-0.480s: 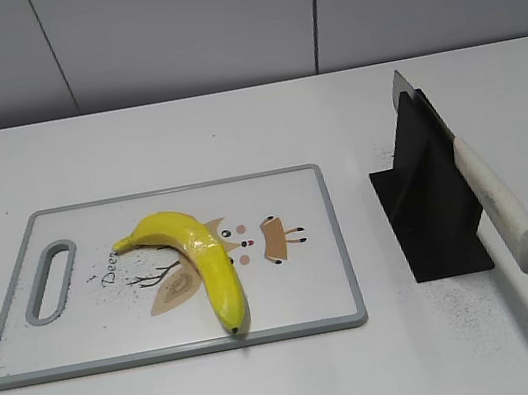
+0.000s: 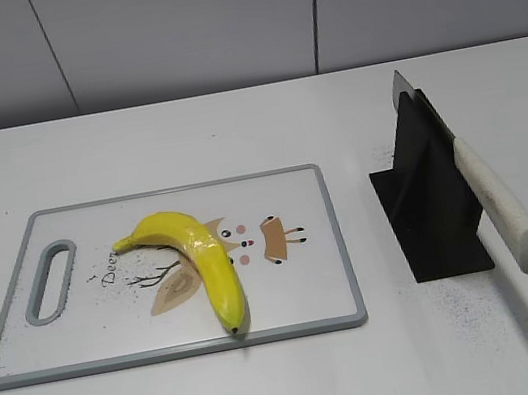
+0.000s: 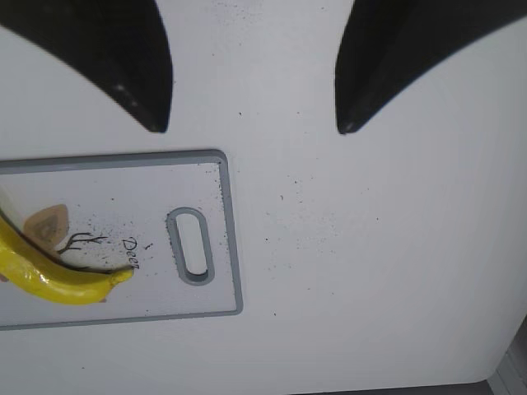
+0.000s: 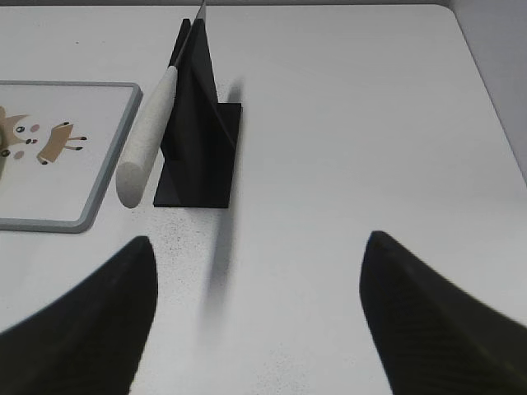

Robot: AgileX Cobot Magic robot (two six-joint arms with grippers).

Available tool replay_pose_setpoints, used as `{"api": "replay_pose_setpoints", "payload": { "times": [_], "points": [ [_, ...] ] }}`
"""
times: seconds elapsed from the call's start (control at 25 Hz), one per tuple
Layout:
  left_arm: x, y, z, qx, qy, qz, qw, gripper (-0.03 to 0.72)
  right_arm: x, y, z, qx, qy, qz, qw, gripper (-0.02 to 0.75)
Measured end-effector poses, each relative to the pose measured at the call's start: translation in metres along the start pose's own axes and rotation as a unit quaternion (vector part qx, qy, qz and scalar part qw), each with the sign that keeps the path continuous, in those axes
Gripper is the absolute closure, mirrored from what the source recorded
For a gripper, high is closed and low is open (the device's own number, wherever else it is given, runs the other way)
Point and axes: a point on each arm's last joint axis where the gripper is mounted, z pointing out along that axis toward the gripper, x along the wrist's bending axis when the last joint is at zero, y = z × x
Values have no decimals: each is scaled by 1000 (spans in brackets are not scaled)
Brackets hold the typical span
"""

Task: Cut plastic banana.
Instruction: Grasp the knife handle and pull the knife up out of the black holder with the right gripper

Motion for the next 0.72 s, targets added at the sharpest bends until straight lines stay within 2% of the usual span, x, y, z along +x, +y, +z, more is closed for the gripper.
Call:
{"api": "replay_pose_setpoints", "payload": {
  "times": [0.72],
  "points": [
    [0, 0, 0, 0, 0, 0, 1000, 103, 0, 0, 0, 0, 0, 0, 1000, 163]
  ]
}}
